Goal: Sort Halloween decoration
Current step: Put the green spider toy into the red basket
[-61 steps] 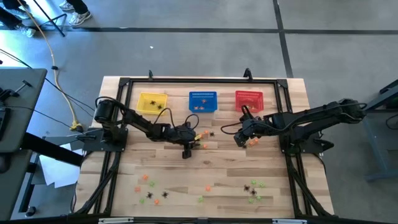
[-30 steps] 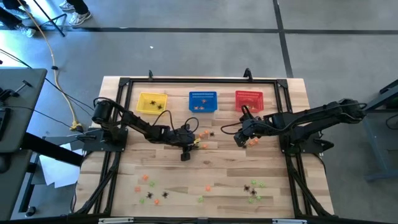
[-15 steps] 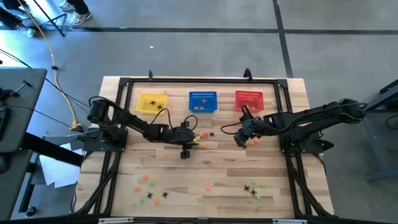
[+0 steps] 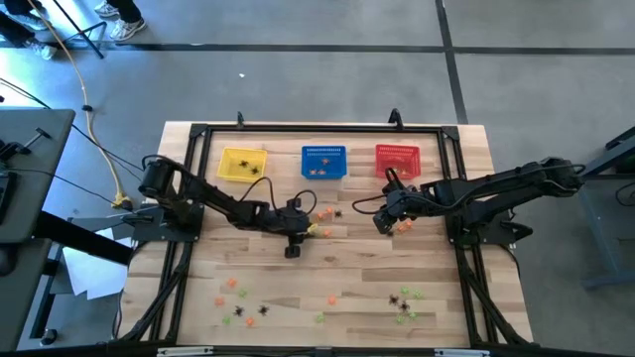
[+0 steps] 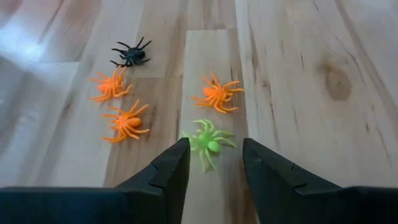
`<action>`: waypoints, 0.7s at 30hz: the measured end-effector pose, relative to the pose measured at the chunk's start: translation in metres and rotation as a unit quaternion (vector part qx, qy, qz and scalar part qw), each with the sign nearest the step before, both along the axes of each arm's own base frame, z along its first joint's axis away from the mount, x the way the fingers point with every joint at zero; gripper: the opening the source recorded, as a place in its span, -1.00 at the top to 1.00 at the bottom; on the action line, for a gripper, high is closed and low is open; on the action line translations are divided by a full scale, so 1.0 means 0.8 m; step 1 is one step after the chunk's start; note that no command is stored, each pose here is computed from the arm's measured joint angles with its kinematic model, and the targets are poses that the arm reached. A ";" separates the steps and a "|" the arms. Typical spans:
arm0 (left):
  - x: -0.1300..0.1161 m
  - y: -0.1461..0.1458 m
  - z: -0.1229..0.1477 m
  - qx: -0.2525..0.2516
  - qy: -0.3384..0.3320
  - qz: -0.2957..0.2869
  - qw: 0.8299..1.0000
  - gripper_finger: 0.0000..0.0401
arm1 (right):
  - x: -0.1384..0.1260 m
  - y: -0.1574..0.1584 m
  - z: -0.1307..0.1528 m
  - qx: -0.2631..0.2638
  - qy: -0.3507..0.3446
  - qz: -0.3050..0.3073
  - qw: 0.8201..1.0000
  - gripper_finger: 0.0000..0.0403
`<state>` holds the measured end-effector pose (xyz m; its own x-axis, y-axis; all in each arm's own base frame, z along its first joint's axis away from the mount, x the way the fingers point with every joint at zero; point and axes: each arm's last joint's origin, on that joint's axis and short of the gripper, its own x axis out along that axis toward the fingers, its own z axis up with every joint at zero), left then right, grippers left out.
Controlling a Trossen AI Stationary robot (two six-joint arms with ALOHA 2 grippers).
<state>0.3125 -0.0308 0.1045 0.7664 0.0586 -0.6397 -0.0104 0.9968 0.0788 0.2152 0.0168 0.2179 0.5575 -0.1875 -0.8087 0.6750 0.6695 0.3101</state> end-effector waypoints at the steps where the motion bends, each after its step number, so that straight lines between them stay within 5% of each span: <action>1: 0.000 0.001 0.000 0.002 0.000 0.000 1.000 0.29 | 0.000 0.000 0.000 0.000 0.000 0.000 1.000 0.39; 21: 0.006 0.007 -0.011 -0.004 -0.007 -0.008 1.000 0.27 | 0.000 0.000 0.000 0.000 0.000 0.000 1.000 0.39</action>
